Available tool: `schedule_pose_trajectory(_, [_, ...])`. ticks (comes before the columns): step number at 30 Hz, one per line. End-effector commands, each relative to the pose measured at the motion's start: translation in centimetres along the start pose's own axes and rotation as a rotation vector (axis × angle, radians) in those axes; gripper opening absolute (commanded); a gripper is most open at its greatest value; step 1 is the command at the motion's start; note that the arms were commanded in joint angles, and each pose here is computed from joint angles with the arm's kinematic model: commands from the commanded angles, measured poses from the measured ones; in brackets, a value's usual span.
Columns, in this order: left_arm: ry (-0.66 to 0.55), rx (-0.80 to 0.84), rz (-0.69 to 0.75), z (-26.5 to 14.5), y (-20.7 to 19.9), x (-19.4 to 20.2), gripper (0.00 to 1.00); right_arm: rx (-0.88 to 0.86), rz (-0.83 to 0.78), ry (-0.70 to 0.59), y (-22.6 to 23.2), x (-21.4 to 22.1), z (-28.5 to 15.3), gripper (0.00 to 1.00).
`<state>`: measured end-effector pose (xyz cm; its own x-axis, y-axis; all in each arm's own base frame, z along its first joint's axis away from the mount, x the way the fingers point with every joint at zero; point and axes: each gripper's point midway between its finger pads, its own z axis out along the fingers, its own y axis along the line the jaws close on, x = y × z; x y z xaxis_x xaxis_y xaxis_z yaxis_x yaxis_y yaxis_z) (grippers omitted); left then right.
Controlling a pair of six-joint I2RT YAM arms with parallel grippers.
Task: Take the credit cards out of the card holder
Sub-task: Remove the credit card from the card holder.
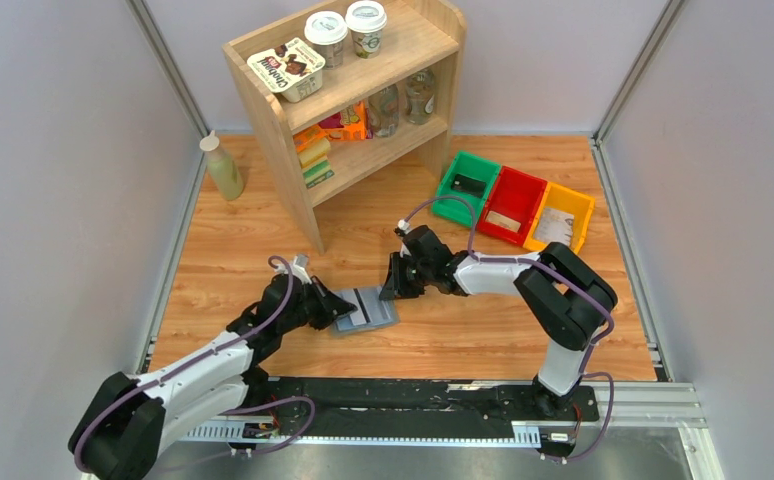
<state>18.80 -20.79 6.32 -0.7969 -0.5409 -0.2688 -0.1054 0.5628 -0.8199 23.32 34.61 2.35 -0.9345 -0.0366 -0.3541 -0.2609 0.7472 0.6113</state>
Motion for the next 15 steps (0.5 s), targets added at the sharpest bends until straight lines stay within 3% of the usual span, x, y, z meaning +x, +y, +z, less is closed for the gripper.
schedule_pose_trajectory(1, [-0.017, -0.131, 0.079, -1.0, 1.8, -0.6, 0.0, 0.162, 0.012, 0.077, -4.2, 2.9, 0.4, 0.2])
schedule_pose_trajectory(7, [-0.01, -0.265, 0.124, -2.1, 4.5, -0.5, 0.0, 0.169, -0.005, 0.048, -3.6, 1.9, -0.3, 0.21])
schedule_pose_trajectory(15, [-0.033, -0.298, 0.237, -3.1, 4.1, -1.7, 0.0, 0.142, -0.017, 0.024, -1.9, 0.7, -1.5, 0.26])
